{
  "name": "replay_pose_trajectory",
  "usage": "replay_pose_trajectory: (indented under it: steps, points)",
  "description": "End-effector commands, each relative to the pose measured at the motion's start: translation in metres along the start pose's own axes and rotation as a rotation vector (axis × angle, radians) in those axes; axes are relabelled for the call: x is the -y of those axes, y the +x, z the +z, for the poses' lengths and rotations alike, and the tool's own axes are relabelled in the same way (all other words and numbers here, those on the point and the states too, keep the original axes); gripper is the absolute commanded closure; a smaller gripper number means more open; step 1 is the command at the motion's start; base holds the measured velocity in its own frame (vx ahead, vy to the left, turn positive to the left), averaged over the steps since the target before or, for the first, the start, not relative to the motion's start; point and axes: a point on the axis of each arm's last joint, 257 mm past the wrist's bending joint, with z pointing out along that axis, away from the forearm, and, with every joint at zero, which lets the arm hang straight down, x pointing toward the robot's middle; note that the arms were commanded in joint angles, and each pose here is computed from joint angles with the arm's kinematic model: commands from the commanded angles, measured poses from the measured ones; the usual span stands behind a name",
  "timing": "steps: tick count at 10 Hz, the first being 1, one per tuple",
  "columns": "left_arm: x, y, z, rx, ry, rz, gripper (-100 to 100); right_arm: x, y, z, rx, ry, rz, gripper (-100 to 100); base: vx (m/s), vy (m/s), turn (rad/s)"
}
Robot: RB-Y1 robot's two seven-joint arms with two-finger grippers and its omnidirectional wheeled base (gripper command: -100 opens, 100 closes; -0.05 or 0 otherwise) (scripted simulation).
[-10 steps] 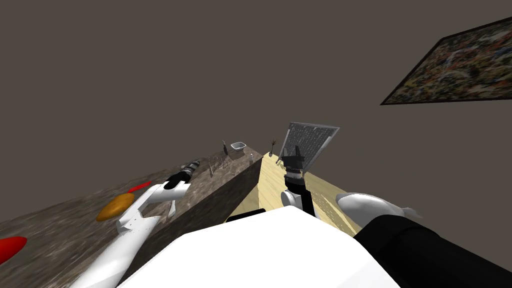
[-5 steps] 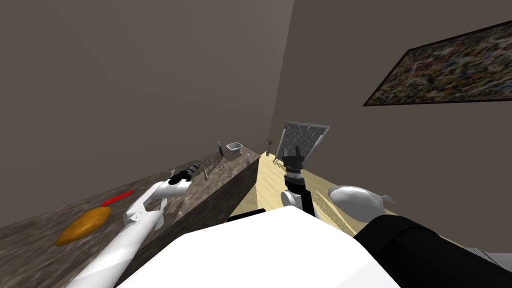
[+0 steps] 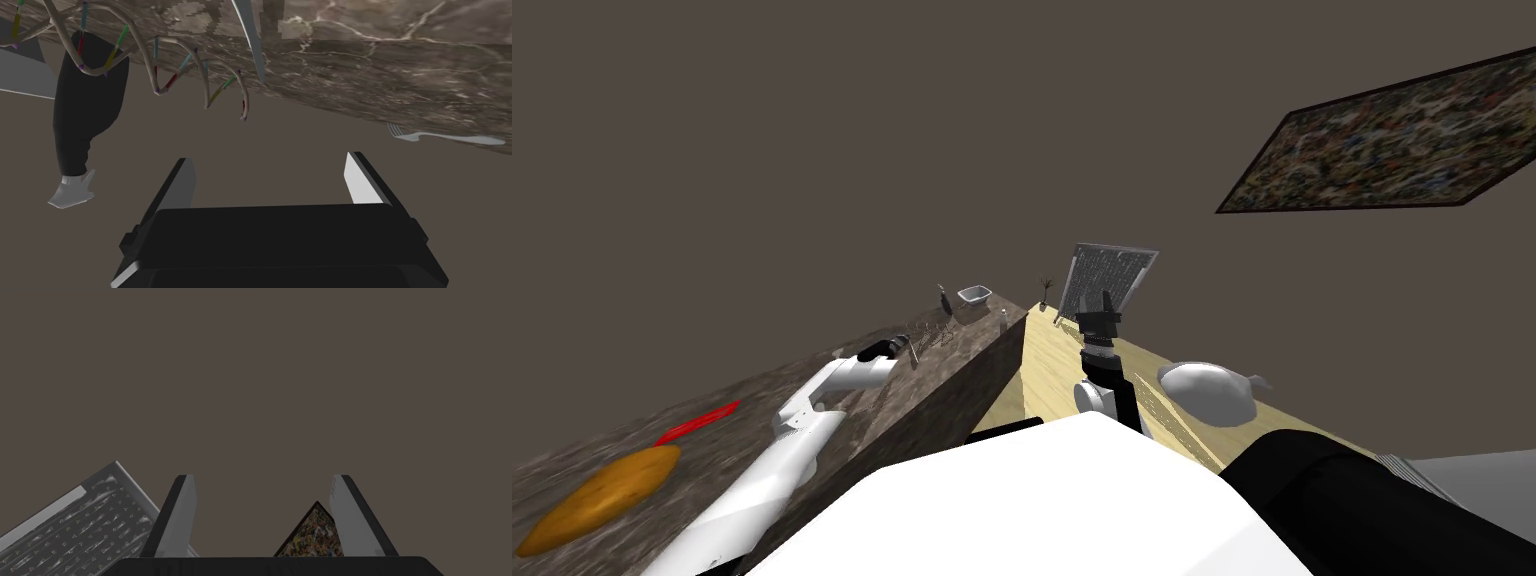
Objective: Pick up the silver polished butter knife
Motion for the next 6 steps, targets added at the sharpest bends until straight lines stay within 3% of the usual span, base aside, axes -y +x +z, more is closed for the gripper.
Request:
replay_pose_trajectory:
  steps: [1, 2, 6]
  points:
    - [-0.013, 0.011, 0.007, -0.044, -0.055, 0.024, -100, 0.000, 0.000, 0.000, 0.000, 0.000, 0.000, 0, 0.013, -0.001, -0.128]
    - [-0.014, 0.012, 0.007, -0.048, -0.061, 0.024, -100, 0.000, 0.000, 0.000, 0.000, 0.000, 0.000, 0, 0.011, 0.002, -0.097]
    - [-0.044, 0.030, 0.014, -0.146, -0.180, 0.077, -100, 0.000, 0.000, 0.000, 0.000, 0.000, 0.000, 0, 0.016, 0.001, -0.121]
